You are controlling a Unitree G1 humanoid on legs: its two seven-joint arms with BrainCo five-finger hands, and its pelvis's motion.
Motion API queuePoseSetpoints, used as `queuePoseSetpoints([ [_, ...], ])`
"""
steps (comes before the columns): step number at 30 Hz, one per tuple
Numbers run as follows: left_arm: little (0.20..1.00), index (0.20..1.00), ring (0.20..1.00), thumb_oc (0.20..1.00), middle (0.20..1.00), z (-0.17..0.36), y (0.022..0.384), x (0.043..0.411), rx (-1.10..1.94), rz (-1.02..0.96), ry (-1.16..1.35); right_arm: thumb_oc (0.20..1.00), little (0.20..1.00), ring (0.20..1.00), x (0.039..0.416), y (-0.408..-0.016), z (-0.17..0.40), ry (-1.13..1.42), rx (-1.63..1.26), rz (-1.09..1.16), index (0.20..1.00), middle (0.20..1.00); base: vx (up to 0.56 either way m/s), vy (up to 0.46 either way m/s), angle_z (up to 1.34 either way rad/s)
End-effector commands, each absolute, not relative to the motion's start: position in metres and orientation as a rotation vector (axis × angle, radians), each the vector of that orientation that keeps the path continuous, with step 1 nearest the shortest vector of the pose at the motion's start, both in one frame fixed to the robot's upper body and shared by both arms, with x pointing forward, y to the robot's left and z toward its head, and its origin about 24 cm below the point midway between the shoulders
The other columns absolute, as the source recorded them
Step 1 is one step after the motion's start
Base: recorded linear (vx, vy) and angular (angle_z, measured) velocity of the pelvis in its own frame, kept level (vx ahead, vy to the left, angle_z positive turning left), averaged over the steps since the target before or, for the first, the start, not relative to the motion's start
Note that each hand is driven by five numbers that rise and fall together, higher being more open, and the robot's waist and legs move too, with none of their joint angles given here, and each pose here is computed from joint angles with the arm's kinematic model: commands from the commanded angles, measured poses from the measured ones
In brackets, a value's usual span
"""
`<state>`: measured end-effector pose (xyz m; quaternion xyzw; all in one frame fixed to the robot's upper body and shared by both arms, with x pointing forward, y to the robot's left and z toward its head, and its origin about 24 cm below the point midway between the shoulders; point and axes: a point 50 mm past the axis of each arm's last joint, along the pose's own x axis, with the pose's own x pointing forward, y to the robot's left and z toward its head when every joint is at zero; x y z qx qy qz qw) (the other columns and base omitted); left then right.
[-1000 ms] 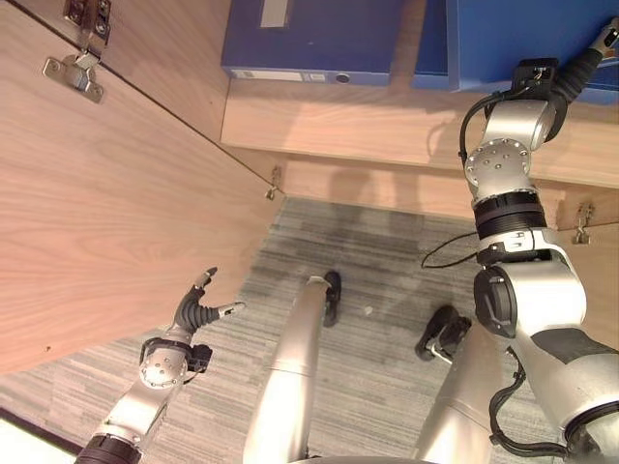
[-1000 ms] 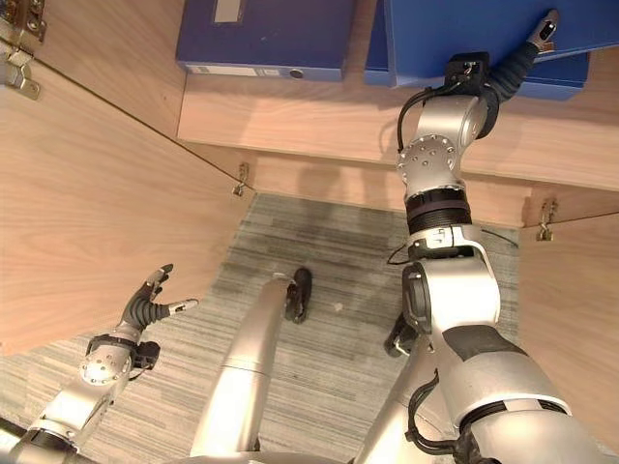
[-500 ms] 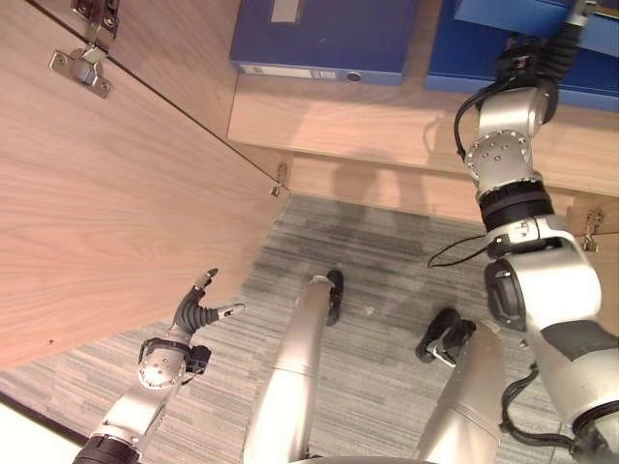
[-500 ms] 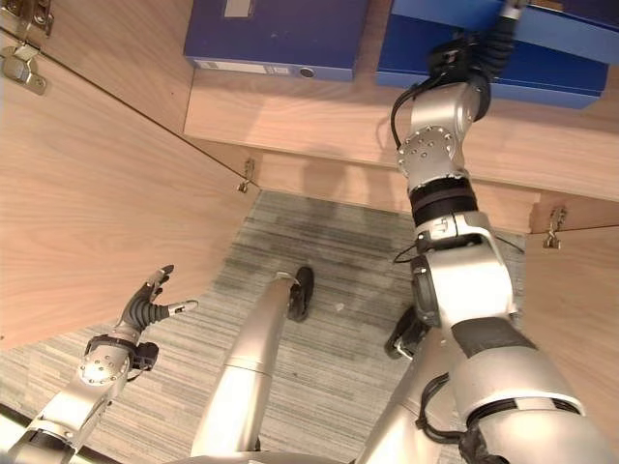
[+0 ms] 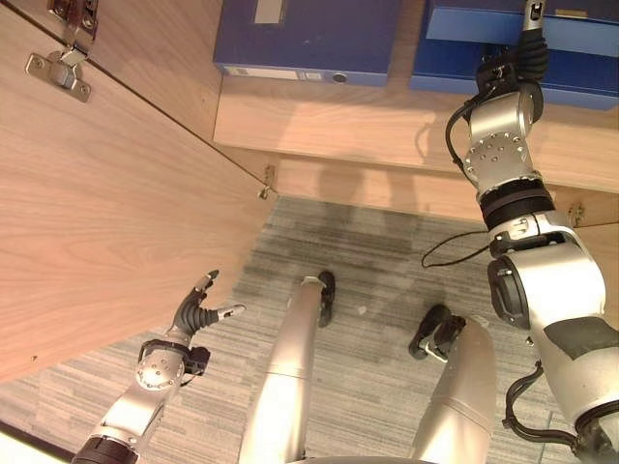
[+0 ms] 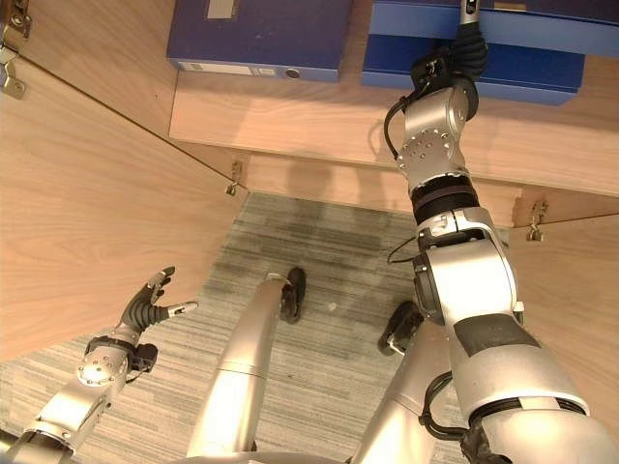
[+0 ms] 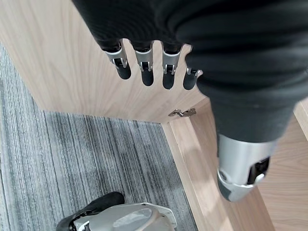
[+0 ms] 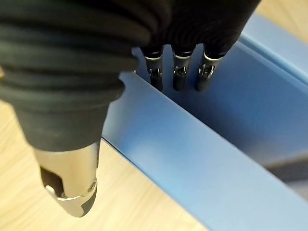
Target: Put the empty folder in the office cabinet
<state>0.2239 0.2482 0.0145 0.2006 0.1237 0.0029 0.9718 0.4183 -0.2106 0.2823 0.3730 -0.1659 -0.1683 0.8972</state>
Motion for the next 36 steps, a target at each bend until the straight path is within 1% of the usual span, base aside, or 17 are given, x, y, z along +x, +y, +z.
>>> queuePoseSetpoints([
  [1, 1.0, 1.0, 1.0, 1.0, 1.0, 0.026, 0.265, 0.215, 0.455, 0.001, 0.223, 1.0, 1.0, 1.0, 0.423, -0.201, 0.307, -0.281, 0.266, -0.229, 1.0, 1.0, -0.01, 0.017, -0.11],
  [2, 1.0, 1.0, 1.0, 1.0, 1.0, 0.026, 0.265, 0.213, 0.462, -0.017, 0.225, 1.0, 1.0, 1.0, 0.425, -0.194, 0.305, -0.246, 0.106, -0.185, 1.0, 1.0, -0.03, 0.026, -0.1],
  [4, 1.0, 1.0, 1.0, 1.0, 1.0, 0.025, 0.264, 0.21, 0.46, -0.037, 0.237, 1.0, 1.0, 1.0, 0.426, -0.191, 0.303, -0.212, -0.088, -0.16, 1.0, 1.0, -0.02, 0.029, -0.07],
  [6, 1.0, 1.0, 1.0, 1.0, 1.0, 0.024, 0.263, 0.209, 0.453, -0.043, 0.24, 1.0, 1.0, 1.0, 0.426, -0.191, 0.304, -0.202, -0.165, -0.157, 1.0, 1.0, -0.01, 0.023, -0.13],
  [7, 1.0, 1.0, 1.0, 1.0, 1.0, 0.024, 0.262, 0.206, 0.448, -0.062, 0.246, 1.0, 1.0, 1.0, 0.427, -0.192, 0.3, -0.172, -0.345, -0.134, 1.0, 1.0, -0.01, 0.027, -0.15],
  [8, 1.0, 1.0, 1.0, 1.0, 1.0, 0.023, 0.262, 0.206, 0.45, -0.069, 0.25, 1.0, 1.0, 1.0, 0.427, -0.189, 0.301, -0.169, -0.404, -0.111, 1.0, 1.0, -0.01, 0.034, -0.1],
  [12, 1.0, 1.0, 1.0, 1.0, 1.0, 0.023, 0.264, 0.204, 0.464, -0.076, 0.26, 1.0, 1.0, 1.0, 0.425, -0.183, 0.302, -0.183, -0.47, -0.035, 1.0, 1.0, 0.0, 0.005, -0.01],
  [14, 1.0, 1.0, 1.0, 1.0, 1.0, 0.022, 0.265, 0.2, 0.463, -0.091, 0.272, 1.0, 1.0, 1.0, 0.421, -0.175, 0.306, -0.216, -0.535, 0.068, 1.0, 1.0, 0.0, 0.0, 0.0],
  [16, 1.0, 1.0, 1.0, 1.0, 1.0, 0.021, 0.266, 0.199, 0.468, -0.094, 0.275, 1.0, 1.0, 1.0, 0.419, -0.171, 0.306, -0.227, -0.545, 0.109, 1.0, 1.0, 0.0, 0.0, 0.0],
  [18, 1.0, 1.0, 1.0, 1.0, 1.0, 0.021, 0.264, 0.198, 0.466, -0.109, 0.275, 1.0, 1.0, 1.0, 0.411, -0.16, 0.305, -0.261, -0.539, 0.239, 1.0, 1.0, 0.0, 0.0, 0.0],
  [20, 1.0, 1.0, 1.0, 1.0, 1.0, 0.02, 0.263, 0.197, 0.469, -0.122, 0.275, 1.0, 1.0, 1.0, 0.407, -0.157, 0.303, -0.264, -0.549, 0.297, 1.0, 1.0, 0.0, 0.0, 0.0],
  [28, 1.0, 1.0, 1.0, 1.0, 1.0, 0.02, 0.26, 0.199, 0.472, -0.145, 0.269, 1.0, 1.0, 1.0, 0.399, -0.166, 0.305, -0.238, -0.649, 0.345, 1.0, 1.0, 0.0, 0.0, 0.0],
  [32, 1.0, 1.0, 1.0, 1.0, 1.0, 0.019, 0.26, 0.198, 0.466, -0.139, 0.274, 1.0, 1.0, 1.0, 0.393, -0.172, 0.308, -0.212, -0.864, 0.359, 1.0, 1.0, 0.0, 0.0, 0.0],
  [33, 1.0, 1.0, 1.0, 1.0, 1.0, 0.019, 0.26, 0.198, 0.466, -0.14, 0.274, 1.0, 1.0, 1.0, 0.393, -0.172, 0.308, -0.212, -0.865, 0.359, 1.0, 1.0, 0.0, 0.0, 0.0],
  [34, 1.0, 1.0, 1.0, 1.0, 1.0, 0.018, 0.261, 0.197, 0.47, -0.133, 0.279, 1.0, 1.0, 1.0, 0.39, -0.171, 0.312, -0.223, -0.941, 0.363, 1.0, 1.0, 0.0, 0.0, 0.0],
  [35, 1.0, 1.0, 1.0, 1.0, 1.0, 0.016, 0.263, 0.195, 0.459, -0.11, 0.286, 1.0, 1.0, 1.0, 0.382, -0.169, 0.325, -0.275, -1.112, 0.339, 1.0, 1.0, 0.0, 0.0, 0.0],
  [36, 1.0, 1.0, 1.0, 1.0, 1.0, 0.015, 0.264, 0.195, 0.458, -0.098, 0.29, 1.0, 1.0, 1.0, 0.378, -0.168, 0.332, -0.313, -1.168, 0.319, 1.0, 1.0, 0.0, 0.0, 0.0],
])
